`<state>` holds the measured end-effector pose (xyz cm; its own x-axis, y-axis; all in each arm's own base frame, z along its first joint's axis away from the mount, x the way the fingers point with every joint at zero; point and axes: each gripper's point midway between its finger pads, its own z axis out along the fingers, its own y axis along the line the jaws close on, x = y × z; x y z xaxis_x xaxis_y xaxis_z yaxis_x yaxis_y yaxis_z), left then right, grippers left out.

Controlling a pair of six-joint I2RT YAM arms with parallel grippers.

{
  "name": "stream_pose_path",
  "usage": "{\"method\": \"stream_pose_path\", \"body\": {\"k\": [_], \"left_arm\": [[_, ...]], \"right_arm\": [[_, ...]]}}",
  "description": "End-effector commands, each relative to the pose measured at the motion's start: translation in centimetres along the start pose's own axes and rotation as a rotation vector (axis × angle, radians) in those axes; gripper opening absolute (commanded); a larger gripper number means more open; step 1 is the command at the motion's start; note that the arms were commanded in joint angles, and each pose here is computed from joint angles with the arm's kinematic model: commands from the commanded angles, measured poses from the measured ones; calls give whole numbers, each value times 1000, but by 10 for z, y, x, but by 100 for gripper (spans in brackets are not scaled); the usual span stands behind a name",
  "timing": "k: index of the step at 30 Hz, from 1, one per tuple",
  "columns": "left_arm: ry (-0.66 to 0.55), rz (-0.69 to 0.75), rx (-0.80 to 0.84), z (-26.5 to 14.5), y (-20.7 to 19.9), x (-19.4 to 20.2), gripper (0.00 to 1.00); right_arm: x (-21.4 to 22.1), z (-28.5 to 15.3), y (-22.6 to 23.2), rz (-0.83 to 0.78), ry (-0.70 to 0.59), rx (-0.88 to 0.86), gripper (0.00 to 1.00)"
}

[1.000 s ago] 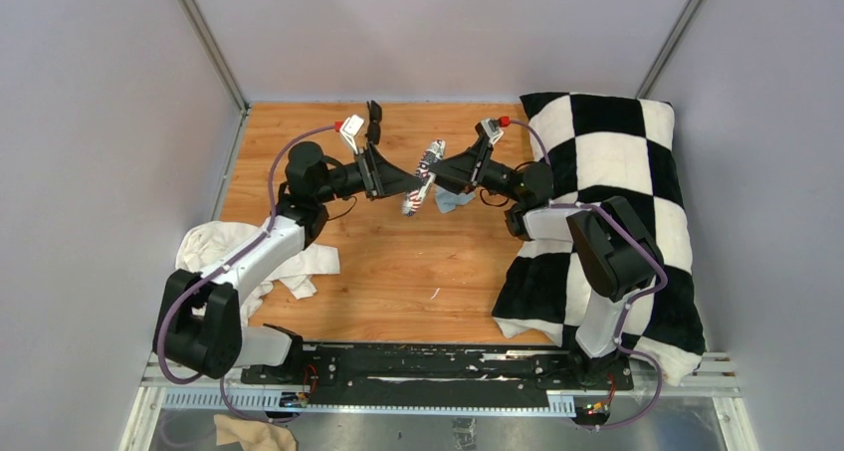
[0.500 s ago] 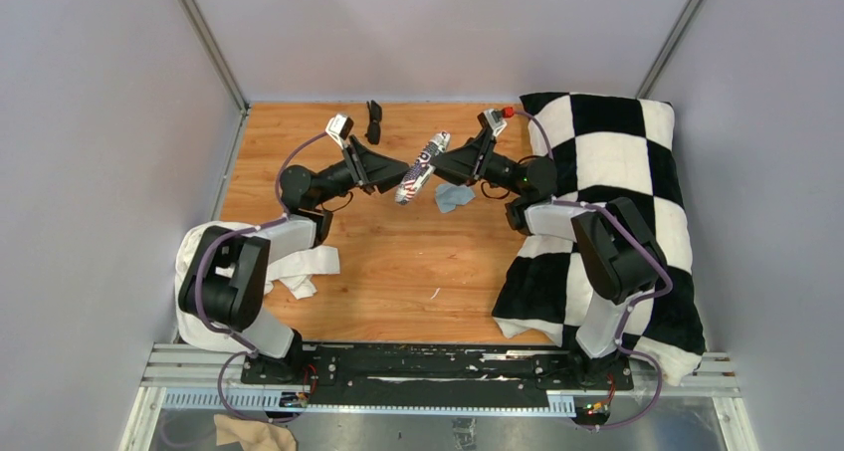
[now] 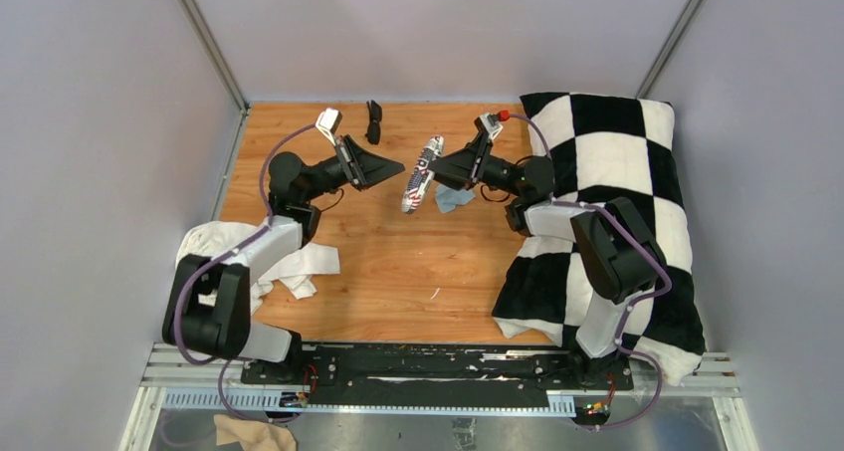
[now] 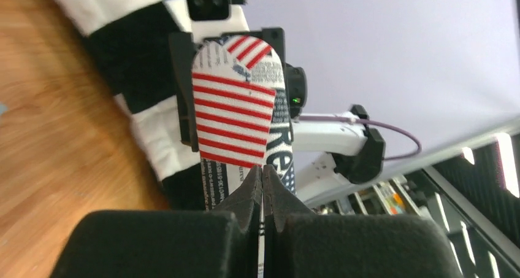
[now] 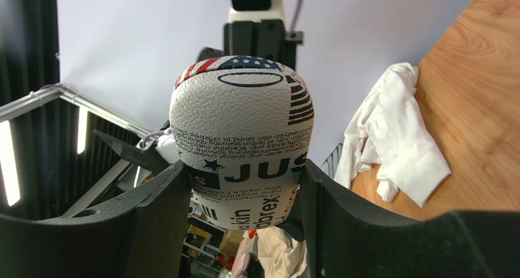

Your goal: Organize the sunglasses

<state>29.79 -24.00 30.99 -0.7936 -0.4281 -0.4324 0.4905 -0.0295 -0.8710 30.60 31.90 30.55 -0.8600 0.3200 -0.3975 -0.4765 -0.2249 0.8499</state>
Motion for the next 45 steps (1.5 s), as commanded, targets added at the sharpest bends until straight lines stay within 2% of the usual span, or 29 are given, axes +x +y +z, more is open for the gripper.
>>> {"method": "stream_pose_path", "body": {"k": [1,4,6,8,10,14,18,25,28,31,33,37,42,45], "left_arm": [[0,107,-313,-20,45,-14,0],[-9,216,-609,-46,65,-30,0],[-11,270,-804,-70,76,-39,0],[-22,302,-945,-90,81,-46,0],[-27,315,-1023,-103,83,-48,1],[-44,314,-1098,-115,89,-50,4],[-43,292,-1153,-126,97,-45,10],[-24,289,-1198,-139,103,-35,34],[-19,282,-1215,-144,108,-30,42],[1,268,-1223,-145,113,-21,47],[21,271,-1226,-143,116,-14,54],[50,299,-1247,-140,120,-5,71],[88,321,-1264,-130,125,4,81],[145,331,-1268,-117,133,19,87]], "right_arm": [[12,-8,-24,13,37,97,10],[24,-17,-58,-30,90,303,10],[30,-33,-92,-108,136,608,10],[38,-51,-108,-220,233,899,12],[47,-57,-115,-226,297,1014,12],[67,-63,-148,-114,339,1152,14],[85,-58,-173,-38,349,1207,15],[101,-53,-202,31,351,1256,20],[108,-48,-212,71,356,1235,33],[113,-37,-214,85,370,1190,53],[112,-32,-209,72,364,1157,70],[95,-28,-188,-6,334,1113,86],[61,-53,-159,-109,244,1124,89],[40,-87,-146,-158,168,1176,89]]}}
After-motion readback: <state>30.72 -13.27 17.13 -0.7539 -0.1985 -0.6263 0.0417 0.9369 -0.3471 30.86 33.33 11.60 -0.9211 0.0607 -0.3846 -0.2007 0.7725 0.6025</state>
